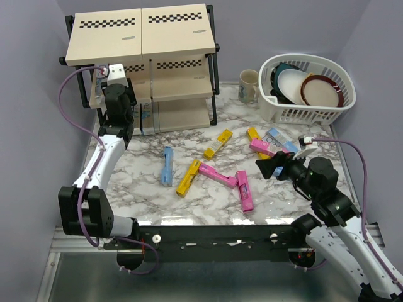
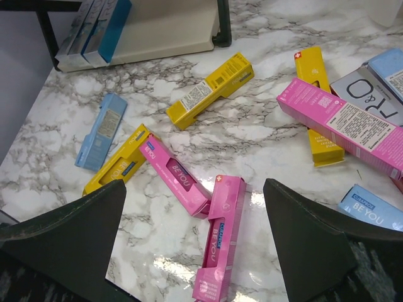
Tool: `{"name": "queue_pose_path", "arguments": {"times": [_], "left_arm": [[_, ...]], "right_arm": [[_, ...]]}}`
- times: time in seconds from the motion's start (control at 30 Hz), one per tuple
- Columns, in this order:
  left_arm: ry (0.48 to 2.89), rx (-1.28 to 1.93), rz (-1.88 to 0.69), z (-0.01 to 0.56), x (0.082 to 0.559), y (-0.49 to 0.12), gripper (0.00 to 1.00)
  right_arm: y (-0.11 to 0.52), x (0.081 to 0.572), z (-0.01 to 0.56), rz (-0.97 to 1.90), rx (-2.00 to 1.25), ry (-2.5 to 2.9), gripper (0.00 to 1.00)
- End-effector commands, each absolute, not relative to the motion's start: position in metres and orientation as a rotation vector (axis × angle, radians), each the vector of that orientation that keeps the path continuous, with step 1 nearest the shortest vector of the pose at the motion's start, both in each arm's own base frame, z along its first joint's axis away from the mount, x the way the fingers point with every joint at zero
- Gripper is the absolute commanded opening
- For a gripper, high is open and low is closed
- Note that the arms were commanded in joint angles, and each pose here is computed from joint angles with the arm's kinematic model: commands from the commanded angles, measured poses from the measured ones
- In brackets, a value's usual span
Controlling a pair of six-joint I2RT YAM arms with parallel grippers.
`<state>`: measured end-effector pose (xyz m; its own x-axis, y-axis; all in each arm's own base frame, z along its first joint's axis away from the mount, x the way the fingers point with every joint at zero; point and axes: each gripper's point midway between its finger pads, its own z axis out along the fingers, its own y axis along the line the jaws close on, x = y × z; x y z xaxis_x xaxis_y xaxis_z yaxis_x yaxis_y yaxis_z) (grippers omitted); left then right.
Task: Place and organize the toothpastes onto the shelf
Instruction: Place the toothpaste on the shelf.
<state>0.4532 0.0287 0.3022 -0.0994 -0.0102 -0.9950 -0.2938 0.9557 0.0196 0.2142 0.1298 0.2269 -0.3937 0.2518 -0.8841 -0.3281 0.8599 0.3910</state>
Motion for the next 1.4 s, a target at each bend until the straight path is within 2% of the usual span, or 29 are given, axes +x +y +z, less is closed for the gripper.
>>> {"name": "queue_pose_path", "arguments": {"times": [0.0, 0.27, 0.7, 1.0, 1.37], "left_arm": [[1.64, -0.183, 0.234, 0.311, 0.464, 0.031, 0.44], [1.652, -0.197, 0.247, 0.305, 0.469, 0.046, 0.49], [1.67, -0.206, 0.247, 0.295, 0.47, 0.047, 0.7], [1.637, -0.258, 0.205, 0.316, 0.455, 0.046, 0.84], [1.693, -0.406, 0.108, 0.315, 0.42, 0.04, 0.86]], "right_arm": [[0.136, 0.212, 0.227, 0.646, -0.101, 1.865, 0.99], [0.137, 0.212, 0.226, 0.653, -0.11, 1.867, 0.99], [0.139, 0.212, 0.224, 0.653, -0.117, 1.877, 0.99], [0.14, 0.212, 0.224, 0.656, -0.126, 1.875, 0.99], [0.139, 0.211, 0.225, 0.657, -0.126, 1.872, 0.99]]}}
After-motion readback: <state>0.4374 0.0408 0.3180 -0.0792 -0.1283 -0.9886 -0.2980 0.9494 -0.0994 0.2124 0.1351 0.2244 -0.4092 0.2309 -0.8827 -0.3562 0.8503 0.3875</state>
